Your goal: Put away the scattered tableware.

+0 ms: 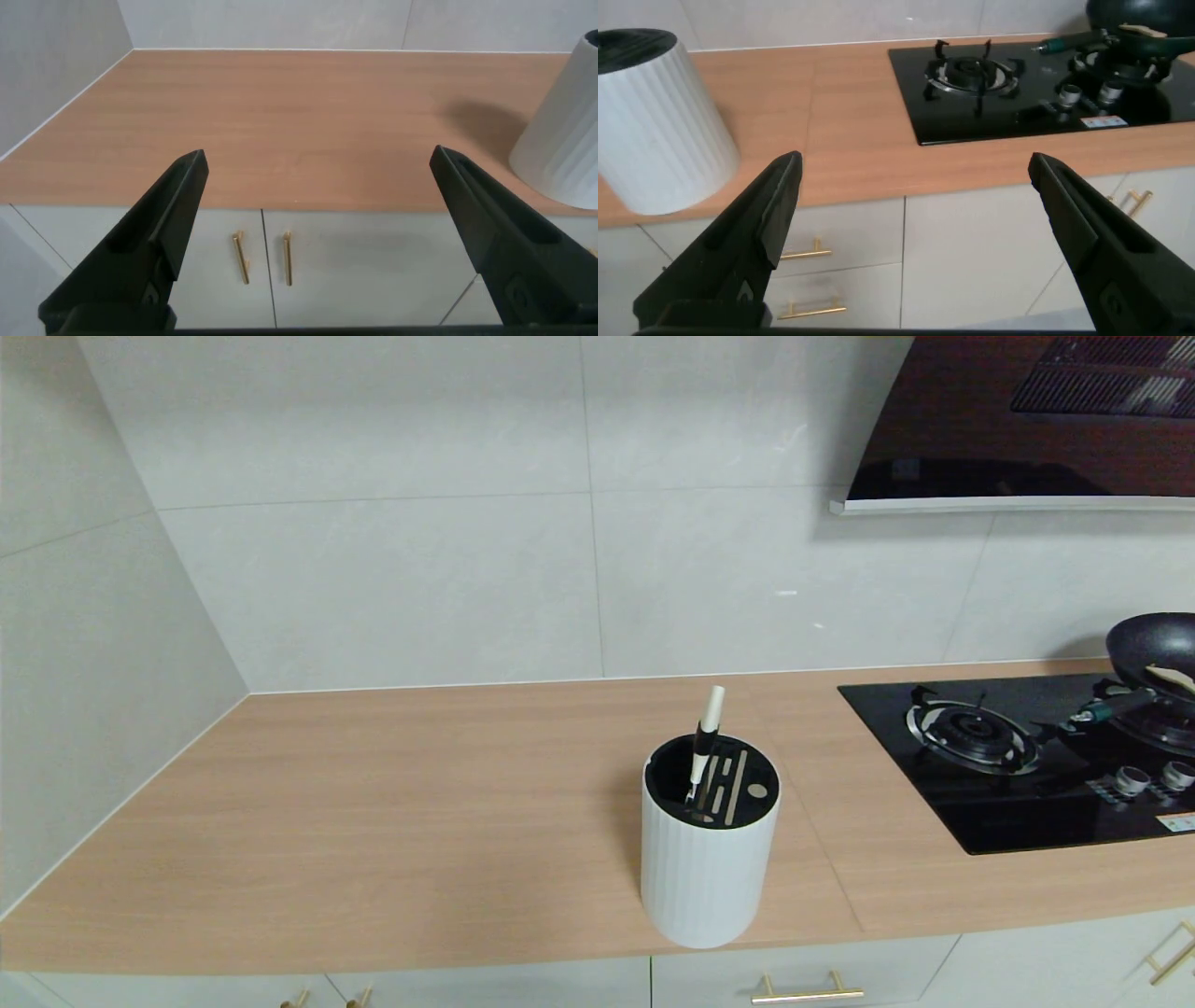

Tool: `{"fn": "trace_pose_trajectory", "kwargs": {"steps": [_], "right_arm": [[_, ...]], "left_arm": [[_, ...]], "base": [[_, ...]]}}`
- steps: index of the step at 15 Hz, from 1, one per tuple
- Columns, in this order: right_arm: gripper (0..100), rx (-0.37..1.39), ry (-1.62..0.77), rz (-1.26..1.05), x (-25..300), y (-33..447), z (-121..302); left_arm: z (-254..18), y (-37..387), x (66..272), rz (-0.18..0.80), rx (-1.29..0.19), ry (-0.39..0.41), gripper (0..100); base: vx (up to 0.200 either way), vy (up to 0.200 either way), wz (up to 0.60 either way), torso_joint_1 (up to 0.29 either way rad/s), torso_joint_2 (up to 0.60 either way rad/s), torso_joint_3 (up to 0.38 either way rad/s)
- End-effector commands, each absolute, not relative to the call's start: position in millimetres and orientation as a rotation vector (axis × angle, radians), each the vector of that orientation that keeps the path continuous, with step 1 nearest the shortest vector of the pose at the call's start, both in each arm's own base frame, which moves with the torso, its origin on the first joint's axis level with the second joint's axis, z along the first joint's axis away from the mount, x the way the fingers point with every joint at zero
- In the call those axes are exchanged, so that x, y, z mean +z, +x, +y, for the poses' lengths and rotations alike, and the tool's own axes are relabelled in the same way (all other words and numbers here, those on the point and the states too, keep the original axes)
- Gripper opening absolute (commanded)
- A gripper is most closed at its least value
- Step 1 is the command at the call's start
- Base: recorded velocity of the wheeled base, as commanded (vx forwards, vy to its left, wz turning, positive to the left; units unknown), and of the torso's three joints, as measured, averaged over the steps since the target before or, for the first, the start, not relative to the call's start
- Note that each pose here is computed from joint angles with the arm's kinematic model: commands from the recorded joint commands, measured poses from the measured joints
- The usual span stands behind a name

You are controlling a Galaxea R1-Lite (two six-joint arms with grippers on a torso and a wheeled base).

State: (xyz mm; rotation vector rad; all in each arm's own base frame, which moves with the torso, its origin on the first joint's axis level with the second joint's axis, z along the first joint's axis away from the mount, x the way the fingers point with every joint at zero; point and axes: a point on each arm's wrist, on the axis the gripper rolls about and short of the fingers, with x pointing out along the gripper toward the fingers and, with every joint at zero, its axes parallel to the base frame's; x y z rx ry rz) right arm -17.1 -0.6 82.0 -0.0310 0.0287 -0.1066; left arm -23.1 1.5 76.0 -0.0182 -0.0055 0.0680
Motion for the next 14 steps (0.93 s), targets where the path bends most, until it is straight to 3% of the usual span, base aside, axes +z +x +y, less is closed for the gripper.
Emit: {"fn": "trace_pose_trajectory", "kwargs": {"steps": [1,3,5,6,9,11,14], "right_arm": [[100,-0.065,-0.036,0.032,82.4,-16.5,0.3],[100,-0.027,-0.033,0.030,82.3,-16.6,1.1],[100,0.178,-0.017,0.014,82.4,-18.2,3.5],[100,0.196,0.019,0.019,81.7,-18.7,3.1],[100,0.108,-0.036,-0.043,80.6,-22.8,2.4],[100,-0.041,-0.057,0.004,75.6,-22.8,-0.9],[100,0.005,-0.014,-0.002,75.6,-22.8,0.1]], "left_arm": [[1.5,-23.0,76.1,-0.004,0.069,-0.019,100],[1.5,-23.0,76.1,-0.004,0.069,-0.019,100],[1.5,-23.0,76.1,-0.004,0.069,-0.019,100],[1.5,-23.0,76.1,-0.004,0.069,-0.019,100],[1.5,-23.0,76.1,-0.004,0.069,-0.019,100],[1.5,-23.0,76.1,-0.004,0.069,-0.019,100],[1.5,-23.0,76.1,-0.004,0.069,-0.019,100]], "base": [[0.000,0.000,0.00,0.000,0.00,0.000],[0.000,0.000,0.00,0.000,0.00,0.000],[0.000,0.000,0.00,0.000,0.00,0.000],[0.000,0.000,0.00,0.000,0.00,0.000],[0.000,0.000,0.00,0.000,0.00,0.000],[0.000,0.000,0.00,0.000,0.00,0.000],[0.000,0.000,0.00,0.000,0.00,0.000]]}}
